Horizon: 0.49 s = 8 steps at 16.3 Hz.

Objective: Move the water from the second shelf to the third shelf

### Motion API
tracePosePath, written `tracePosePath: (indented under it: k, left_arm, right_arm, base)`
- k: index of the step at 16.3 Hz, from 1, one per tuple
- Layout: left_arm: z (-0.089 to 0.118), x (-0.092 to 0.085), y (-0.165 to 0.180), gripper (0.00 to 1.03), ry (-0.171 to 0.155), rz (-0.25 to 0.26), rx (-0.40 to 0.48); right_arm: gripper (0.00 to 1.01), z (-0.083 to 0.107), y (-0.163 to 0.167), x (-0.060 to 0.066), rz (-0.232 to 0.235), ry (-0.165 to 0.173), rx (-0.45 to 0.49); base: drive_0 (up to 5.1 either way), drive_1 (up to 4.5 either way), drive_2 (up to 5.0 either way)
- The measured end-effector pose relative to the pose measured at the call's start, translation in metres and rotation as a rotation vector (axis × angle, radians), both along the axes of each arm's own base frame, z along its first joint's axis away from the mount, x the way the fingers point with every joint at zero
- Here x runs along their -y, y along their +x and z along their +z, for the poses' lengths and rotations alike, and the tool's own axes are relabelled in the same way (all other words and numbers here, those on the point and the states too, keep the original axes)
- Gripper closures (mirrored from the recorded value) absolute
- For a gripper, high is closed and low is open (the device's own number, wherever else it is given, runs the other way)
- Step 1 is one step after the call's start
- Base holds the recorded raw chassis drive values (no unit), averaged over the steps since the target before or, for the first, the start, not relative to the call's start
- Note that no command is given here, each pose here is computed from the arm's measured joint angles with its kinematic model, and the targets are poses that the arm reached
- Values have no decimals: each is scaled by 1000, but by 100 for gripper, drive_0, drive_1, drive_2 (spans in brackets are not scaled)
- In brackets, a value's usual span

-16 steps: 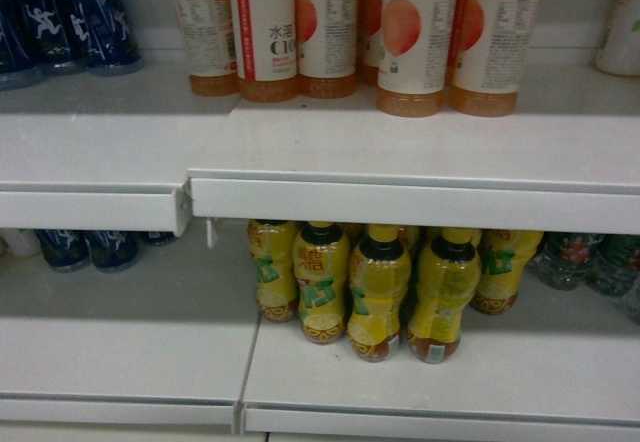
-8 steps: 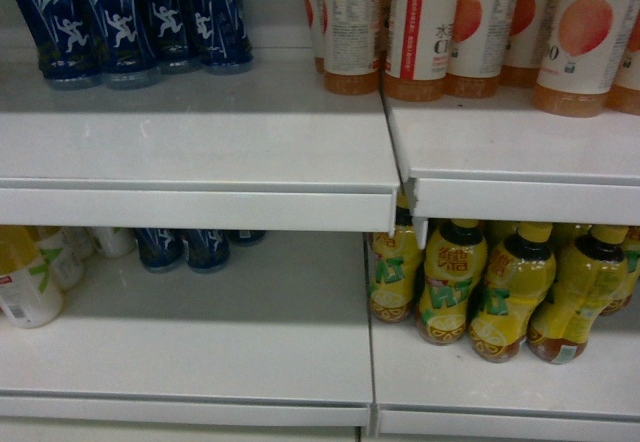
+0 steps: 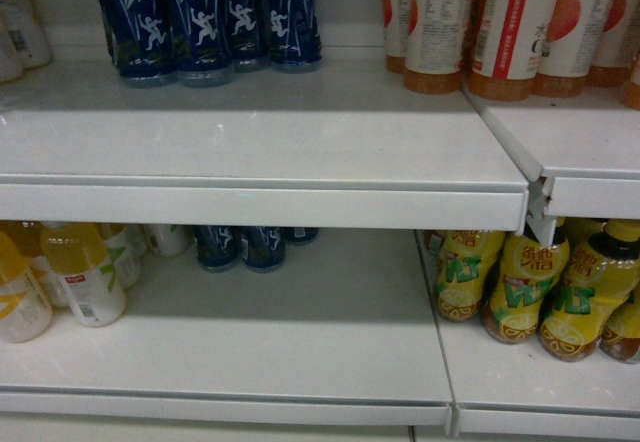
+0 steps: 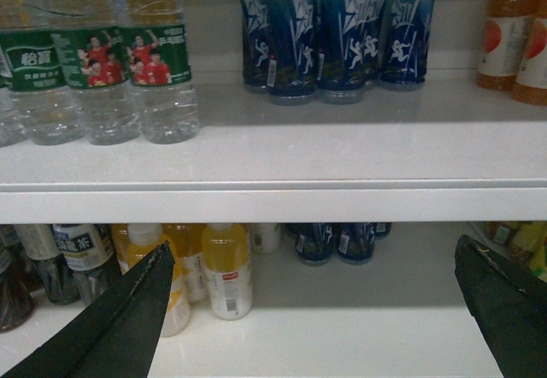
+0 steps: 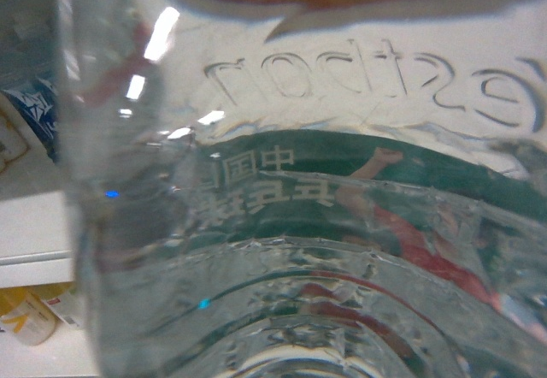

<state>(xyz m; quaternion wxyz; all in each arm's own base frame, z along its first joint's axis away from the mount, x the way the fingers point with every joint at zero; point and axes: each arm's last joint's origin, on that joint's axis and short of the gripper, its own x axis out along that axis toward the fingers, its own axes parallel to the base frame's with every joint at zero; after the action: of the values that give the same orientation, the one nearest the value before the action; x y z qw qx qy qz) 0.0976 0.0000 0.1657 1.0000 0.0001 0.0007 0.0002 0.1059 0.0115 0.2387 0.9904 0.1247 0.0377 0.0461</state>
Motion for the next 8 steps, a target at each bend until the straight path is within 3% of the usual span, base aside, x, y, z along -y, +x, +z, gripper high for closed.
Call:
tracePosePath:
  k: [8]
  left_arm:
    - [0, 0, 0, 5, 0, 0, -2]
  right_arm:
    - [57, 0, 0, 0, -1, 0, 1]
  base:
    - [-450, 222, 222]
